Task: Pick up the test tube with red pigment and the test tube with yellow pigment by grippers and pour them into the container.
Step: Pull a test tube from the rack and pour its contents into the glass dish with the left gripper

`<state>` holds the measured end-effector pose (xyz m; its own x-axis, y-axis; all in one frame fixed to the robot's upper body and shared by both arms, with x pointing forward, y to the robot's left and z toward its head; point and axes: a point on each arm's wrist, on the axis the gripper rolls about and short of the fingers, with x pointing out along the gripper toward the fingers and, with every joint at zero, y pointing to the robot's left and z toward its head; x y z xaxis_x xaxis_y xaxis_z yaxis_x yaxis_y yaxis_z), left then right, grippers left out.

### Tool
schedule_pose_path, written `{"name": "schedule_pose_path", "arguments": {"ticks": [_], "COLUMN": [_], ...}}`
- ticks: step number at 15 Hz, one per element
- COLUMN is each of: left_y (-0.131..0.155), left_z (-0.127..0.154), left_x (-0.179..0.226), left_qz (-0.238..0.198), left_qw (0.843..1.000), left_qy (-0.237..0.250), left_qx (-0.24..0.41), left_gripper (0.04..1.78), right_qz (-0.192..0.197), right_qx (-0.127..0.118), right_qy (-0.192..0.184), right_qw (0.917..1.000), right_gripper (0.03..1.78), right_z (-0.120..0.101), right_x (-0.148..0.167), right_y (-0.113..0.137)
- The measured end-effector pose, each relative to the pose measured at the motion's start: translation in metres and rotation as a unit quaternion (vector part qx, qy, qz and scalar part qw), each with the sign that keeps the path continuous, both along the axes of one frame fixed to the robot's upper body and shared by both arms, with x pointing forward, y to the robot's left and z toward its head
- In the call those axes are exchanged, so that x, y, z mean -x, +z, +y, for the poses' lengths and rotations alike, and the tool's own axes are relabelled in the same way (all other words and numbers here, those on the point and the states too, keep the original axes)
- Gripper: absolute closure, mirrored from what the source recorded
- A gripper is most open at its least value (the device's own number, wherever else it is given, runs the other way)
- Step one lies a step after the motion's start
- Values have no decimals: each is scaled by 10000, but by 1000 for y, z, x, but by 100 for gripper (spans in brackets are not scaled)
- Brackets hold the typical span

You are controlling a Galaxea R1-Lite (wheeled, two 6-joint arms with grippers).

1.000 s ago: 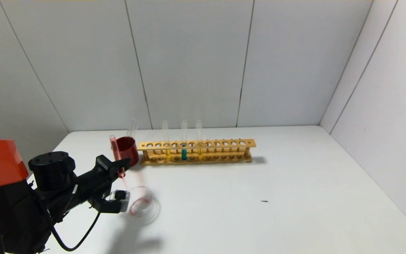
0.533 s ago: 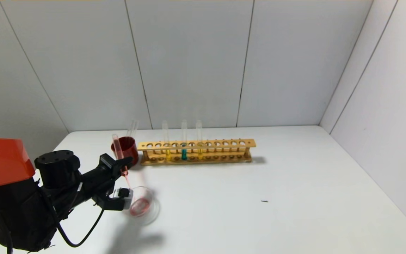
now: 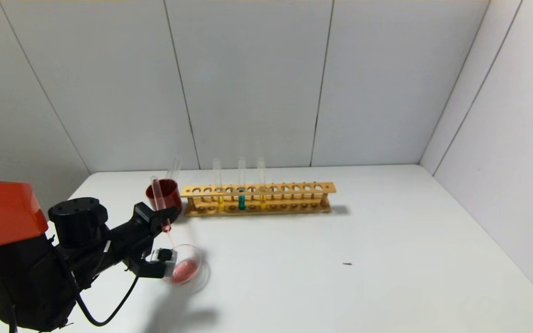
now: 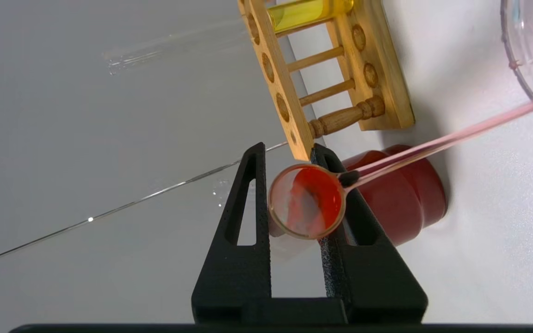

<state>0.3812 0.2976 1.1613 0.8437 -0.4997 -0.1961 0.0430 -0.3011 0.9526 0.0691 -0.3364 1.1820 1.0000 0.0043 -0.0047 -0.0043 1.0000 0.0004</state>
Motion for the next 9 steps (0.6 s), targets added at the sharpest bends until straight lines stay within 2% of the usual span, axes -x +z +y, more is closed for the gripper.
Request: {"name": "schedule_pose_path", "arguments": {"ticks": [9], "left_y": [6], "left_z": [-3], "left_x": [8], "left_qz": [-159], "left_qw": [9996], "left_qy": [-140], "left_qx": [-188], "left_gripper": [147], "right_qz": [0], "right_qx": [2], "right_qy": [-2], "right_qw": [10000], "right_gripper": [6], "right_z": [0], "right_x": [0], "right_y": [0]}}
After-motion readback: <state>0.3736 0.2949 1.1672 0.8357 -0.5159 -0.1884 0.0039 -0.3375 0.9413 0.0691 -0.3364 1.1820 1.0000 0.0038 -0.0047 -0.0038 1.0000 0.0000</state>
